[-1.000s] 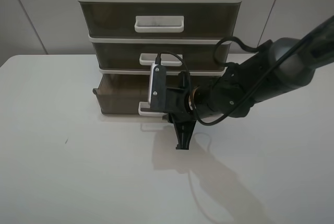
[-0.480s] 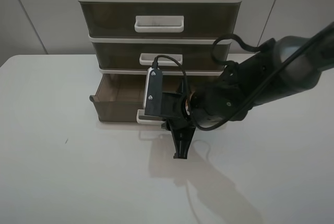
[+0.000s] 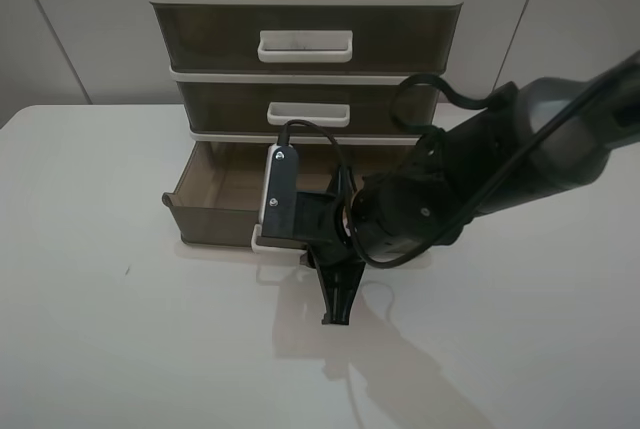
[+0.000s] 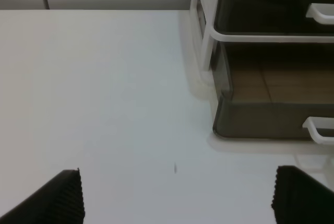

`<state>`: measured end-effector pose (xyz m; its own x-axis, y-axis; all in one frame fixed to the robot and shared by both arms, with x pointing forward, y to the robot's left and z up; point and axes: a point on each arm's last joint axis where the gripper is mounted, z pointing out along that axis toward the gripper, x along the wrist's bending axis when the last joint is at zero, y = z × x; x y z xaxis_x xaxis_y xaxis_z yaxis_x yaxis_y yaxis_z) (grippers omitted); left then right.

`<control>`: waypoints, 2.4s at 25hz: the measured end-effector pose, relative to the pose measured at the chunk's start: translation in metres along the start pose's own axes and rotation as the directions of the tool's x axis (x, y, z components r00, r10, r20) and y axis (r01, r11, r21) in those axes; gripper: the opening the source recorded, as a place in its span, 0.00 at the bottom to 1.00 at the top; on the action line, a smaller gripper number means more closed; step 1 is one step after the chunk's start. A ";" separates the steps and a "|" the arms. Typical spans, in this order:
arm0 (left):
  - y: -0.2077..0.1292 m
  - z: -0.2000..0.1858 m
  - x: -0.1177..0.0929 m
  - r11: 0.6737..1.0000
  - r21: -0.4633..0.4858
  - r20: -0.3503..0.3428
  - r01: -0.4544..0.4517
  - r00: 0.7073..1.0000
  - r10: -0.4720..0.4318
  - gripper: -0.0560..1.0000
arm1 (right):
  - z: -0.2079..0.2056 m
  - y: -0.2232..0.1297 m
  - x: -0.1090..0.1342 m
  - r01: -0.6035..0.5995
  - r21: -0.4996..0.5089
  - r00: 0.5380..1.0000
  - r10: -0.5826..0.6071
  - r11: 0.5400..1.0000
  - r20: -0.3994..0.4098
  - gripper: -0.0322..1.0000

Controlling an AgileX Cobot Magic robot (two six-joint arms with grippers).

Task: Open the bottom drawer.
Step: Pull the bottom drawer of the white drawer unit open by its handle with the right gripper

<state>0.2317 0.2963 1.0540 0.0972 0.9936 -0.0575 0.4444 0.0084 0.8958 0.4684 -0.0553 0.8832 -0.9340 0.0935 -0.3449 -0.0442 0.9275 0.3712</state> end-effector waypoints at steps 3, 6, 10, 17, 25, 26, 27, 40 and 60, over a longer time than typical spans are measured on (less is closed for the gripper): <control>0.000 0.000 0.000 1.000 0.000 0.000 0.000 1.000 0.000 0.76 | 0.000 0.001 0.004 -0.009 0.011 1.000 0.009 1.000 -0.016 0.10; 0.000 0.000 0.000 1.000 0.000 0.000 0.000 1.000 0.000 0.76 | -0.001 0.005 0.009 0.000 0.013 1.000 0.001 1.000 -0.030 0.10; 0.000 0.000 0.000 1.000 0.000 0.000 0.000 1.000 0.000 0.76 | -0.003 0.009 0.016 0.007 0.022 0.999 -0.006 1.000 -0.050 0.10; 0.000 0.000 0.000 1.000 0.000 0.000 0.000 1.000 0.000 0.76 | -0.004 0.011 0.023 0.025 0.038 0.997 -0.022 0.999 -0.073 0.10; 0.000 0.000 0.000 1.000 0.000 0.000 0.000 1.000 0.000 0.76 | -0.013 0.011 0.022 0.054 0.063 0.995 -0.049 0.997 -0.082 0.10; 0.000 0.000 0.000 1.000 0.000 0.000 0.000 1.000 0.000 0.76 | -0.014 0.011 0.021 0.059 0.066 0.995 -0.053 0.996 -0.083 0.10; 0.000 0.000 0.000 1.000 0.000 0.000 0.000 1.000 0.000 0.76 | -0.015 0.011 0.021 0.062 0.071 0.995 -0.055 0.996 -0.085 0.10; 0.000 0.000 0.000 1.000 0.000 0.000 0.000 1.000 0.000 0.76 | -0.016 0.016 0.032 0.087 0.075 0.991 -0.078 0.993 -0.110 0.10; 0.000 0.000 0.000 1.000 0.000 0.000 0.000 1.000 0.000 0.76 | -0.016 0.018 0.034 0.103 0.072 0.989 -0.095 0.992 -0.112 0.14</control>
<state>0.2317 0.2963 1.0540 0.0972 0.9936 -0.0575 0.4444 0.0084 0.8958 0.4306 -0.0417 0.8920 -0.9594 -0.0358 -0.2798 -0.1145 0.9559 0.2703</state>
